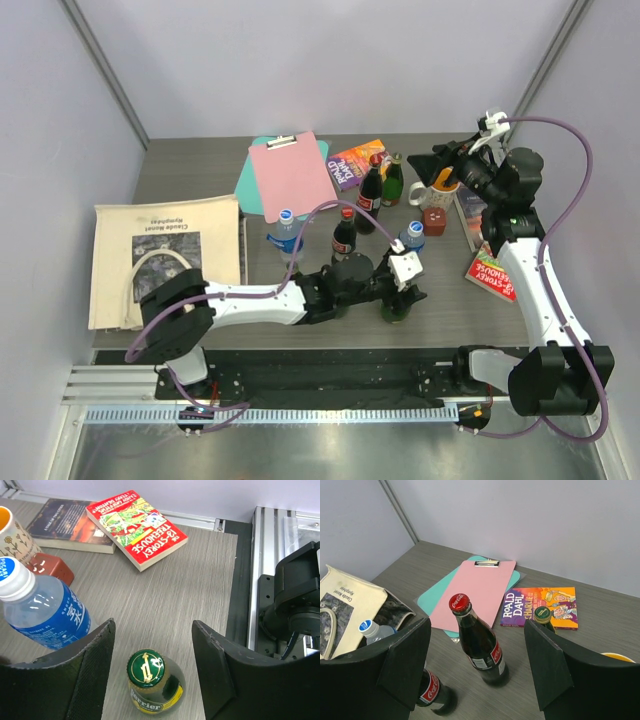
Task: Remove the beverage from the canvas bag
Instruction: Place the drink at the center of the board, then adjust the canvas bag at the center of the board.
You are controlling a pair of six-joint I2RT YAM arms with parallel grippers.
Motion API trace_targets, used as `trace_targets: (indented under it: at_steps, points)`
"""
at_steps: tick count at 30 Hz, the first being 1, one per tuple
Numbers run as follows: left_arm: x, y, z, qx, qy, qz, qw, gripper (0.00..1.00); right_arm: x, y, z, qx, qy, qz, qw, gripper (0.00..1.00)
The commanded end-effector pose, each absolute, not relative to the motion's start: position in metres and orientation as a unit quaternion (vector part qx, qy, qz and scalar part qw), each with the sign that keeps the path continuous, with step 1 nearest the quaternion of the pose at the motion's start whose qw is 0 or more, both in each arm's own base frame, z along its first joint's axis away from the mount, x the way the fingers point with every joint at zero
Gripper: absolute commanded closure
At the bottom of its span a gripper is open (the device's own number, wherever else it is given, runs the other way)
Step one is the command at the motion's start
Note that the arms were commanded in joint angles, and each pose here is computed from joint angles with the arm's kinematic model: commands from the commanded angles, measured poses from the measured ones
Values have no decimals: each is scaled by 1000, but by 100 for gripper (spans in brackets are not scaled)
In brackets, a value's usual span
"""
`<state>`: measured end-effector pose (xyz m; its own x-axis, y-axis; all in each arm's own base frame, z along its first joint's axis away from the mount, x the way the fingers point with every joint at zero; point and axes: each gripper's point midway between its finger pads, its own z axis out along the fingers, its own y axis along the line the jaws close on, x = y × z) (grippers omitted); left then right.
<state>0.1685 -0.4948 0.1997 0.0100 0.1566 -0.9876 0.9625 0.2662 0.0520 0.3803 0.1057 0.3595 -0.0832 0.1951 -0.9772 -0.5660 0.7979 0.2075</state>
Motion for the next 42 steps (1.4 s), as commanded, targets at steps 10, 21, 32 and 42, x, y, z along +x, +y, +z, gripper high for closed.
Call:
trace_targets:
  at_steps: [10, 21, 32, 42]
  points:
    - [174, -425, 341, 413, 564, -344, 627, 18, 369, 117, 384, -201, 646, 288, 677, 20]
    - [222, -269, 436, 216, 663, -201, 689, 6, 360, 176, 395, -367, 597, 307, 644, 19]
    - [254, -129, 496, 13, 698, -92, 710, 0, 271, 311, 363, -618, 460, 348, 534, 19]
    - [269, -74, 472, -90, 749, -59, 654, 0, 146, 430, 272, -804, 274, 235, 472, 19]
